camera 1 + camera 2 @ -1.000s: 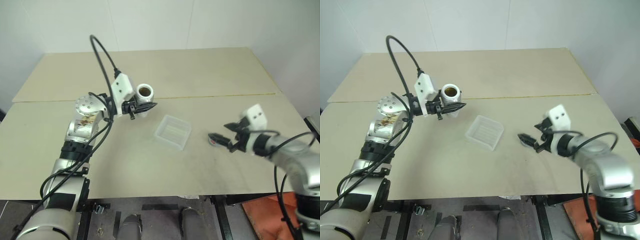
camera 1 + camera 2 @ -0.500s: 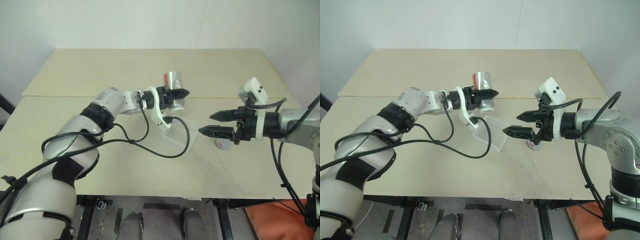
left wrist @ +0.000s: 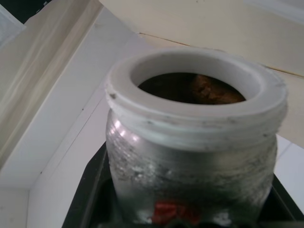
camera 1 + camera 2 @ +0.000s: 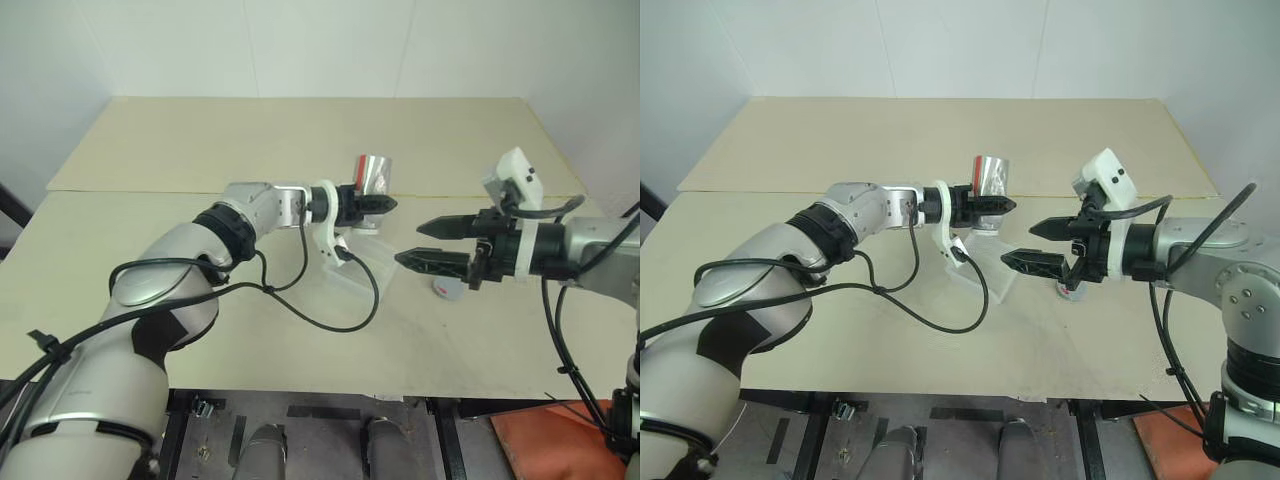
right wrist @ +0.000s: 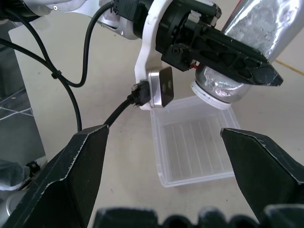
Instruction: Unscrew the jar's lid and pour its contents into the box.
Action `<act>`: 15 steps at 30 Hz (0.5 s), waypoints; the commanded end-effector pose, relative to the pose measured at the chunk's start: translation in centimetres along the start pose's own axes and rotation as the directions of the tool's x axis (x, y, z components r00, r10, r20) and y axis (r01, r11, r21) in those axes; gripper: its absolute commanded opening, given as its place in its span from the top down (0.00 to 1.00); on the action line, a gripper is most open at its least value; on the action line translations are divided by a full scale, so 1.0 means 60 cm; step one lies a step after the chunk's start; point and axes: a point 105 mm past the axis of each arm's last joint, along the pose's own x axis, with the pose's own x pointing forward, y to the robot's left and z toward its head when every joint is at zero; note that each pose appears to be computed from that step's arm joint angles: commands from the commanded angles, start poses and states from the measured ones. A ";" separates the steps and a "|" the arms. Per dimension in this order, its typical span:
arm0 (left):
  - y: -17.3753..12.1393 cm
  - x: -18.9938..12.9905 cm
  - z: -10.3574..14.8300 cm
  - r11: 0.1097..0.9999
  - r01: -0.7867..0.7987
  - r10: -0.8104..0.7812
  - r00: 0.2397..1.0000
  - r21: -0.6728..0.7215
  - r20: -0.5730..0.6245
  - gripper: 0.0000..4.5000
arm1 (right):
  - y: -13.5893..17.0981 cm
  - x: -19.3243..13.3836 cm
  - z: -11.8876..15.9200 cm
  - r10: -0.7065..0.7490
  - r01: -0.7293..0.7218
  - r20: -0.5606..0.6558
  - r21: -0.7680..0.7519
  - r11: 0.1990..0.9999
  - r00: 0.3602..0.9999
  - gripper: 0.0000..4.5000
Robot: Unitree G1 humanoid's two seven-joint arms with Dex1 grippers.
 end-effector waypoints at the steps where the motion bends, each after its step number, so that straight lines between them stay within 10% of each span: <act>1: 0.015 -0.006 -0.018 0.996 -0.052 0.049 0.998 -0.070 -0.048 0.57 | 0.008 -0.010 0.014 -0.003 0.005 0.043 -0.035 0.999 0.999 0.01; 9: -0.007 -0.070 -0.086 0.643 -0.264 -0.052 0.921 -0.719 -0.385 0.57 | 0.003 -0.015 0.013 -0.025 0.028 0.041 -0.060 0.998 0.999 0.01; 12: -0.046 -0.102 -0.116 0.071 -0.476 -0.253 0.841 -0.877 -0.477 0.57 | -0.002 -0.017 0.016 -0.035 0.039 0.053 -0.063 0.997 0.998 0.01; 15: -0.081 -0.132 -0.125 -0.381 -0.612 -0.384 0.787 -0.693 -0.483 0.57 | -0.003 -0.014 0.018 -0.033 0.037 0.070 -0.055 0.998 0.997 0.01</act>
